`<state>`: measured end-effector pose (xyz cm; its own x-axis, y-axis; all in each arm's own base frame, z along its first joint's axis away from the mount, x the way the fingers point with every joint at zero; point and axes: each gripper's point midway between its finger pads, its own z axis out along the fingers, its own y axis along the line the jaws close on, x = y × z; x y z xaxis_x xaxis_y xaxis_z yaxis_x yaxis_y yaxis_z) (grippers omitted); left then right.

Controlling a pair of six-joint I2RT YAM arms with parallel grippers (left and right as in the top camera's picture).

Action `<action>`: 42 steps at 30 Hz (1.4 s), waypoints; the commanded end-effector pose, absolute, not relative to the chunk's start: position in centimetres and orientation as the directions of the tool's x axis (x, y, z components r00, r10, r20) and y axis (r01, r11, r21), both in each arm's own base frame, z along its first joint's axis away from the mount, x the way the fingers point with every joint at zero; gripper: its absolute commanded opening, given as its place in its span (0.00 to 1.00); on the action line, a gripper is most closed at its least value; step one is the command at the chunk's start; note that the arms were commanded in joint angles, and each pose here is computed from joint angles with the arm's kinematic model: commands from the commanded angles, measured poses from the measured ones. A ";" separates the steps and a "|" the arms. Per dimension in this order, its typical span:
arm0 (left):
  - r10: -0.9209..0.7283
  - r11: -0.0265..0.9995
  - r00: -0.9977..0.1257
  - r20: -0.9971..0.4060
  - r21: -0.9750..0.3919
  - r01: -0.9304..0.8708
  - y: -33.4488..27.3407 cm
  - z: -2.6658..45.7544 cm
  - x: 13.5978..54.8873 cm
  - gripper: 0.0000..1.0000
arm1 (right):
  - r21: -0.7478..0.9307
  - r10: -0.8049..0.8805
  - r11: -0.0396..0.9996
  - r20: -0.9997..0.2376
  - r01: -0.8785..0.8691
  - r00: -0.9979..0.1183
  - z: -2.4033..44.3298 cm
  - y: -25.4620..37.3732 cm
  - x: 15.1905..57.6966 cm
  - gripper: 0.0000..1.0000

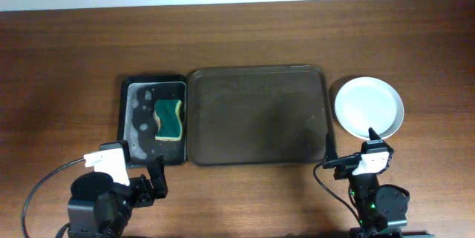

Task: Clean dirty plates on tray and stack at the side

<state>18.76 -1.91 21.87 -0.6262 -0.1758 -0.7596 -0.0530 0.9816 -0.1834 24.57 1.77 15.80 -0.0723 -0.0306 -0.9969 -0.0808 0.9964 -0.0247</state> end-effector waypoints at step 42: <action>-0.037 0.998 -0.079 -0.996 -0.041 0.053 -1.7 15.7 24.5 1.00 | -0.025 -0.031 0.996 -0.997 -0.081 -0.075 15.6 1.8 24.5 0.99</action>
